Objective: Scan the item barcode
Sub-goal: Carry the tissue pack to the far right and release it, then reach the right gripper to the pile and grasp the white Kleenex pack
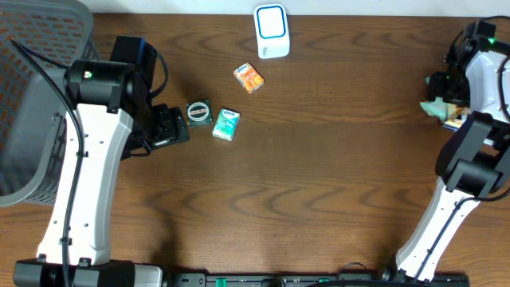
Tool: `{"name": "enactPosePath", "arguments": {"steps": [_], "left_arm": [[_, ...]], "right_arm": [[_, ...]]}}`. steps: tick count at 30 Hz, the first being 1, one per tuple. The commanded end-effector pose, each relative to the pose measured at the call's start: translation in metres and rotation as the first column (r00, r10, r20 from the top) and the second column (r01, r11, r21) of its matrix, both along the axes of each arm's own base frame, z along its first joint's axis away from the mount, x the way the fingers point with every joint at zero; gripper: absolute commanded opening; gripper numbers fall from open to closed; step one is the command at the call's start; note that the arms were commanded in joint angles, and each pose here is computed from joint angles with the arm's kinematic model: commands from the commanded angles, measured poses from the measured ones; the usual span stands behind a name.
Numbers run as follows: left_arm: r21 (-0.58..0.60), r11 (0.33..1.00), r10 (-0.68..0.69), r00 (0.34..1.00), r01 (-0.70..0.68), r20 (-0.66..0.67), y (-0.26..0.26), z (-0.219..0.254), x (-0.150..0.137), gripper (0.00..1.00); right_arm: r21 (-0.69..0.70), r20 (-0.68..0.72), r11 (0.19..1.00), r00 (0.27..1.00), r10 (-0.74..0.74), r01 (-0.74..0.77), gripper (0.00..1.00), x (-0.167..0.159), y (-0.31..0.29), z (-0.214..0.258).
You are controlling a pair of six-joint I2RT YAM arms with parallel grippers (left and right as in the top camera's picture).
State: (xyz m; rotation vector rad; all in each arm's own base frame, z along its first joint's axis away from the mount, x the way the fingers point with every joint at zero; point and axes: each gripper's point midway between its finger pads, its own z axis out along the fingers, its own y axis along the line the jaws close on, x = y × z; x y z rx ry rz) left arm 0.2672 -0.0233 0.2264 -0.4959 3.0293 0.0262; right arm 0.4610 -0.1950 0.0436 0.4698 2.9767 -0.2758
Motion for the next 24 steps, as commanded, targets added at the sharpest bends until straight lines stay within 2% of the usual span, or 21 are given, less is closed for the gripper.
{"name": "enactPosePath", "arguments": {"steps": [1,3,8,10,11,12,14,16,18,21,24], "left_arm": [[0.013,1.0,0.005,1.0,-0.005,-0.006,0.003,-0.001,0.0,0.98],[0.013,1.0,0.005,1.0,-0.005,-0.006,0.003,-0.001,0.0,0.98],[0.013,1.0,0.005,1.0,-0.005,-0.006,0.003,-0.001,0.0,0.97],[0.013,1.0,0.005,1.0,-0.005,-0.006,0.003,-0.001,0.0,0.98],[0.013,1.0,0.005,1.0,-0.005,-0.006,0.003,-0.001,0.0,0.98],[0.013,1.0,0.005,1.0,-0.005,-0.006,0.003,-0.001,0.0,0.97],[0.013,1.0,0.005,1.0,-0.005,-0.006,0.003,-0.001,0.0,0.97],[0.013,1.0,0.005,1.0,-0.005,-0.006,0.003,-0.001,0.0,0.98],[0.013,1.0,0.005,1.0,-0.005,-0.006,0.003,-0.001,0.0,0.97],[0.013,1.0,0.005,1.0,-0.005,-0.006,0.003,-0.001,0.0,0.97],[0.013,1.0,0.005,1.0,-0.005,-0.006,0.003,-0.001,0.0,0.98]], "right_arm": [[0.046,0.044,0.999,0.999,-0.001,-0.002,0.64,0.01,0.018,0.012],[0.058,0.08,0.998,0.997,0.002,-0.007,0.65,0.016,0.027,0.025],[0.125,0.276,0.99,0.961,0.031,-0.068,0.67,0.044,0.076,0.096],[0.243,0.364,0.959,0.93,0.051,-0.148,0.76,0.053,0.117,0.123],[0.314,0.402,0.928,0.914,0.063,-0.202,0.77,0.056,0.141,0.135],[0.447,0.471,0.83,0.876,0.098,-0.334,0.75,0.057,0.19,0.158],[0.54,0.523,0.714,0.843,0.129,-0.445,0.73,0.056,0.235,0.175],[0.581,0.541,0.632,0.824,0.17,-0.512,0.71,0.053,0.274,0.177],[0.59,0.521,0.608,0.826,0.216,-0.531,0.67,0.047,0.302,0.168],[0.585,0.46,0.604,0.835,0.302,-0.541,0.64,0.034,0.344,0.143],[0.592,0.371,0.626,0.861,0.348,-0.508,0.65,0.021,0.39,0.109]]}}
